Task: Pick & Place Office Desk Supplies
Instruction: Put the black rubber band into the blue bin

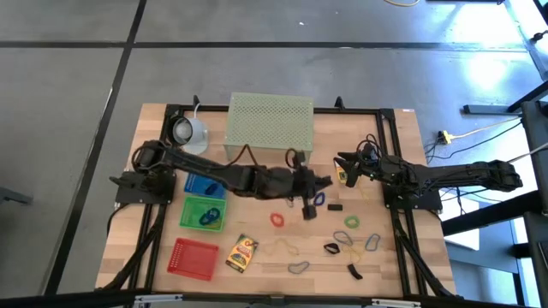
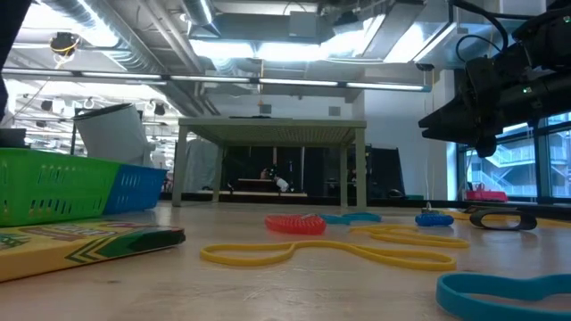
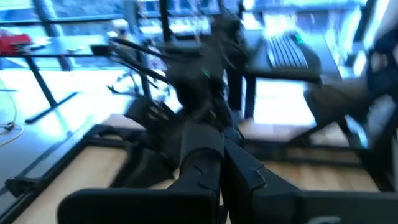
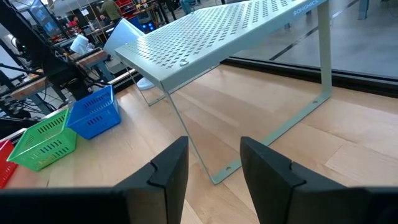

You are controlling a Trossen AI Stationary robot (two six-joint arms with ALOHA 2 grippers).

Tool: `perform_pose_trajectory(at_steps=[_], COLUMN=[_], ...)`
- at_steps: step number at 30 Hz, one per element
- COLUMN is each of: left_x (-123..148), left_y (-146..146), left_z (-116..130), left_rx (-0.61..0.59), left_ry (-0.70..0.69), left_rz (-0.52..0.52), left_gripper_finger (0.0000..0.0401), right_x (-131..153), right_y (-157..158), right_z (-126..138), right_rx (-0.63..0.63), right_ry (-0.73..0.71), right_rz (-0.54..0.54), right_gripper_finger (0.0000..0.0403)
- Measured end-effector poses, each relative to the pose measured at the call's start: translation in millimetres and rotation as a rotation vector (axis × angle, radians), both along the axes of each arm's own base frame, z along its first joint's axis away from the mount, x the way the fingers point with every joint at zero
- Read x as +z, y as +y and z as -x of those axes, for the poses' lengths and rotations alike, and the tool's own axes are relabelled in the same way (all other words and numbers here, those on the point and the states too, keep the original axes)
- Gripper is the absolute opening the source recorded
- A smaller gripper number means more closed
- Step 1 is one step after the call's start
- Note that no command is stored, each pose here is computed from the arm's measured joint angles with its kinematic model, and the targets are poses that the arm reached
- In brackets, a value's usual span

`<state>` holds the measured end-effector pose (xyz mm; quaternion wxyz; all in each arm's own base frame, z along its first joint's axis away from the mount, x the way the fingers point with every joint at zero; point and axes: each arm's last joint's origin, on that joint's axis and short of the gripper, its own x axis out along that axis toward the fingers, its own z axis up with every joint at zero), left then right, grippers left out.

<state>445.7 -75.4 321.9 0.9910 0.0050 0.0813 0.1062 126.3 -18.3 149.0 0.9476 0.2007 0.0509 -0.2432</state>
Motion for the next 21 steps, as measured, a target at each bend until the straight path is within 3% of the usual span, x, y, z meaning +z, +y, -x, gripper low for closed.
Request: perform_pose_trajectory(at_steps=[5,16,21], left_x=[-8.1,-16.7,-31.4], left_y=[7.0,6.2,7.7], left_z=[6.5,72.7,92.0], left_rx=[0.052,0.069,0.064], left_ry=[-0.141,-0.482,-0.535], left_rz=[0.029,0.072,0.099], left_gripper_finger=[0.0003,0.0003,0.0003], right_x=[-0.1,0.0,0.0], right_y=[0.0,0.0,0.0], right_z=[0.0,0.0,0.0], right_rx=[0.000,0.000,0.000], right_ry=[0.000,0.000,0.000], right_rz=[0.000,0.000,0.000], right_gripper_finger=[0.0146,0.0146,0.0146])
